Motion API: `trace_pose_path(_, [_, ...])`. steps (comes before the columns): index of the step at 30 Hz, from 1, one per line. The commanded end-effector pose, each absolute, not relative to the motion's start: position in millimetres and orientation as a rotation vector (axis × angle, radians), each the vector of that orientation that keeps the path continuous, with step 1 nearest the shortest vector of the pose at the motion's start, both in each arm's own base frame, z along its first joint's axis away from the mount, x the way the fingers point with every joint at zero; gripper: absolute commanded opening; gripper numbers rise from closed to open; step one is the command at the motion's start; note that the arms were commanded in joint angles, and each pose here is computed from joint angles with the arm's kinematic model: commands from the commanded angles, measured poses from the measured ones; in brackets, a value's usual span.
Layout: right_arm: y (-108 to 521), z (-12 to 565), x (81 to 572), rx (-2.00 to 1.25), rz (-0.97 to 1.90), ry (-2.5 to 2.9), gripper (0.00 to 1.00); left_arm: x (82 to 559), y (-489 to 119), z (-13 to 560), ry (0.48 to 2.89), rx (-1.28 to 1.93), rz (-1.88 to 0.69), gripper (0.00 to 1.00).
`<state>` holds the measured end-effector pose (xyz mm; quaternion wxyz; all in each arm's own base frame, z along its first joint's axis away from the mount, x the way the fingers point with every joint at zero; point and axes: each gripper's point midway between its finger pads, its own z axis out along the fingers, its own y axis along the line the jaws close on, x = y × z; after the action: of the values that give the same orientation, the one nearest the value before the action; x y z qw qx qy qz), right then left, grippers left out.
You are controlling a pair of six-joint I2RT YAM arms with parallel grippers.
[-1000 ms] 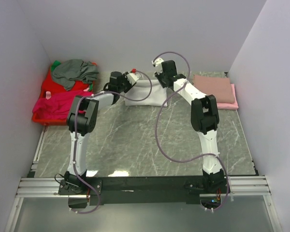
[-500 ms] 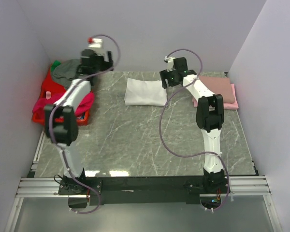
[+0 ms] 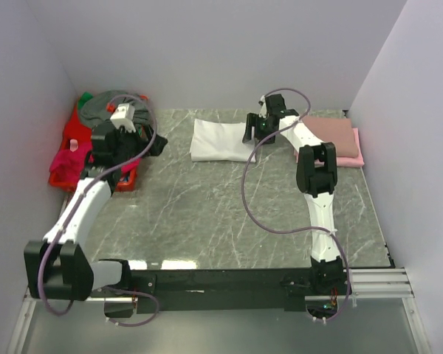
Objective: Fold and stack the t-shirts
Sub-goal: Neatly place the folded tshirt to the corner
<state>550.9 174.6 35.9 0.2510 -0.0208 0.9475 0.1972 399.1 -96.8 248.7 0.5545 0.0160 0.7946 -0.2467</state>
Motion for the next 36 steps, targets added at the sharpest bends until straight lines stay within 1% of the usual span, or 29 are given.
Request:
trace_pose_path(1, [181, 35, 549, 0.047, 0.575, 2.605, 0.8, 362, -99, 264, 1.806, 0.083, -0.604, 0.93])
trace_pose_path(2, [183, 33, 548, 0.045, 0.592, 2.612, 0.79, 355, -98, 263, 1.8, 0.085, -0.601, 0.93])
trace_pose_path(5, [196, 25, 537, 0.024, 0.698, 2.647, 0.7, 333, -94, 255, 1.811, 0.084, -0.575, 0.92])
trace_pose_path(6, [201, 19, 532, 0.021, 0.733, 2.664, 0.65, 325, -92, 260, 1.793, 0.087, -0.561, 0.93])
trace_pose_path(8, [214, 19, 523, 0.007, 0.824, 2.677, 0.61, 316, -85, 249, 1.811, 0.081, -0.52, 0.93])
trace_pose_path(9, [217, 14, 517, 0.004, 0.841, 2.693, 0.58, 309, -82, 256, 1.779, 0.083, -0.5, 0.93])
trace_pose_path(10, [221, 15, 515, -0.002, 0.865, 2.692, 0.56, 306, -80, 246, 1.785, 0.077, -0.482, 0.94])
trace_pose_path(11, [224, 13, 513, -0.009, 0.874, 2.696, 0.54, 304, -76, 249, 1.759, 0.071, -0.462, 0.94])
trace_pose_path(12, [227, 15, 512, -0.012, 0.887, 2.693, 0.48, 299, -75, 254, 1.727, 0.072, -0.452, 0.95])
trace_pose_path(14, [230, 18, 514, -0.002, 0.904, 2.68, 0.41, 297, -73, 250, 1.711, 0.075, -0.441, 0.95])
trace_pose_path(15, [231, 19, 515, -0.005, 0.906, 2.673, 0.33, 295, -73, 251, 1.703, 0.076, -0.44, 0.96])
trace_pose_path(16, [230, 21, 517, -0.014, 0.9, 2.662, 0.29, 295, -73, 253, 1.701, 0.08, -0.439, 0.95])
trace_pose_path(17, [228, 25, 521, -0.023, 0.886, 2.649, 0.17, 296, -74, 253, 1.704, 0.084, -0.439, 0.95])
trace_pose_path(19, [223, 29, 523, -0.06, 0.851, 2.642, 0.07, 297, -75, 252, 1.712, 0.088, -0.448, 0.95])
trace_pose_path(21, [217, 45, 531, -0.104, 0.796, 2.608, 0.0, 297, -76, 251, 1.718, 0.092, -0.452, 0.95])
trace_pose_path(22, [208, 50, 532, -0.166, 0.735, 2.6, 0.0, 297, -76, 250, 1.721, 0.092, -0.452, 0.95])
trace_pose_path(23, [202, 70, 538, -0.21, 0.684, 2.556, 0.0, 297, -77, 250, 1.719, 0.096, -0.453, 0.95])
trace_pose_path(24, [186, 74, 540, -0.272, 0.555, 2.556, 0.0, 296, -76, 251, 1.715, 0.094, -0.453, 0.95])
trace_pose_path(26, [174, 103, 547, -0.335, 0.465, 2.501, 0.0, 295, -77, 253, 1.706, 0.098, -0.454, 0.95])
trace_pose_path(31, [132, 130, 544, -0.525, 0.152, 2.469, 0.0, 293, -77, 257, 1.692, 0.102, -0.457, 0.94])
trace_pose_path(36, [109, 158, 536, -0.593, -0.011, 2.427, 0.0, 289, -80, 262, 1.672, 0.117, -0.456, 0.94])
